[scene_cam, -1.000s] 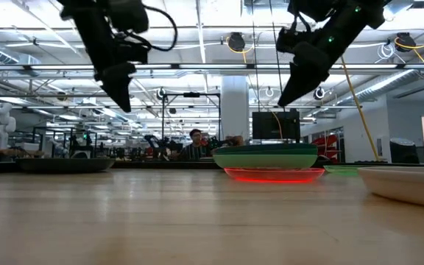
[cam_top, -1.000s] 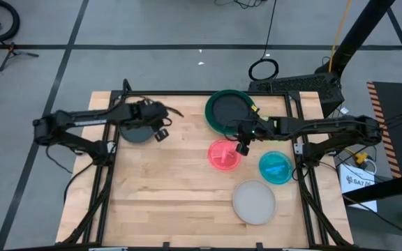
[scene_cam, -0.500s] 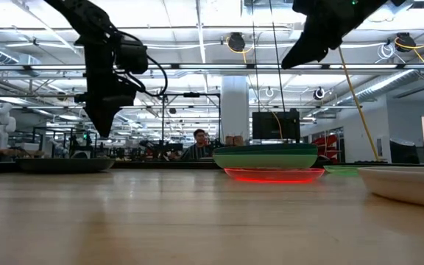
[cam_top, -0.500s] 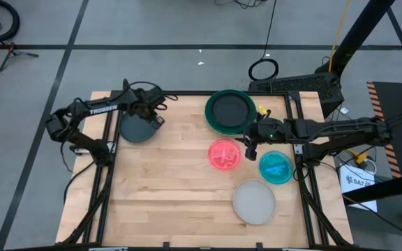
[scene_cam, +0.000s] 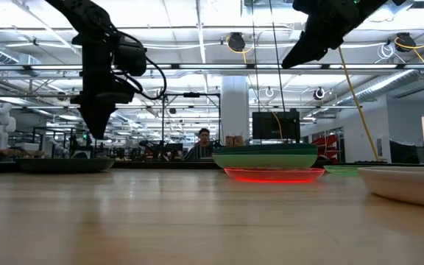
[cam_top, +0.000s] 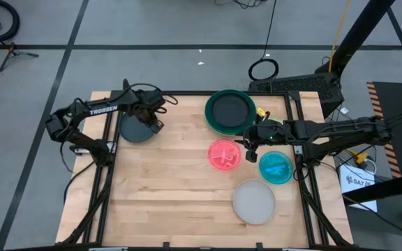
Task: Stack plastic plates
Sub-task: Stack the black plate on top of the black plate
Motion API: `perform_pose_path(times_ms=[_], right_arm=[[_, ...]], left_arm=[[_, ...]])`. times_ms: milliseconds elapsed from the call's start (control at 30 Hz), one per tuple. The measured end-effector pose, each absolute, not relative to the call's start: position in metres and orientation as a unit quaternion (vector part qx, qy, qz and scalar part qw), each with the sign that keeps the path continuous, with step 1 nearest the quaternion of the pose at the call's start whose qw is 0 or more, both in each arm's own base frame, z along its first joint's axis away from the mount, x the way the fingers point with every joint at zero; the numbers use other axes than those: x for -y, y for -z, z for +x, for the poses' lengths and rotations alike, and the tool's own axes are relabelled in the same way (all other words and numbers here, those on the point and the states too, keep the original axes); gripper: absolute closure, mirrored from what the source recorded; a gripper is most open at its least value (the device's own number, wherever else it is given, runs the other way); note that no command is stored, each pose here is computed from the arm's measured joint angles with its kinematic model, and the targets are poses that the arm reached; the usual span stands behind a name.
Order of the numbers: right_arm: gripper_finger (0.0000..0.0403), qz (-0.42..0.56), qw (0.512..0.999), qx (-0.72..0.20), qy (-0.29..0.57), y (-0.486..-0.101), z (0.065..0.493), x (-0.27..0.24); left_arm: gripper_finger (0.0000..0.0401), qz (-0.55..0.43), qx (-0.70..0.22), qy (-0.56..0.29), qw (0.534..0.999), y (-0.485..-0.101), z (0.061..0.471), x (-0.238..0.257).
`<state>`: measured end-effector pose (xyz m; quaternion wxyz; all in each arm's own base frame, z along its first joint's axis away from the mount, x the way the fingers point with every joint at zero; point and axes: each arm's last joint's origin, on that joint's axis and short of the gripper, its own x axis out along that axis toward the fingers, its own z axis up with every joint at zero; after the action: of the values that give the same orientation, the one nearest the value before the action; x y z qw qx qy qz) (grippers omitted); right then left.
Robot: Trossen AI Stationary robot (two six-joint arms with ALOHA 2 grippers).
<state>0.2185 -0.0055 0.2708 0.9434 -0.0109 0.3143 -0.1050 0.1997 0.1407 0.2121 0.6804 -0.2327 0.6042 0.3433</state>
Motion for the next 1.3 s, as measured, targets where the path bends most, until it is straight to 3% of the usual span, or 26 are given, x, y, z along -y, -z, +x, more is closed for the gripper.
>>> perform_pose_path(times_ms=[300, 1300], right_arm=[[0.0298, -0.013, 0.943, -0.314, 0.105, -0.271, 0.218, 0.006], [0.0298, -0.011, 0.943, -0.314, 0.105, -0.271, 0.218, 0.006]], left_arm=[[0.0228, -0.230, -0.613, -0.338, 0.676, -0.211, 0.206, -0.126], [0.0226, -0.256, -0.576, -0.362, 0.687, -0.152, 0.200, -0.099]])
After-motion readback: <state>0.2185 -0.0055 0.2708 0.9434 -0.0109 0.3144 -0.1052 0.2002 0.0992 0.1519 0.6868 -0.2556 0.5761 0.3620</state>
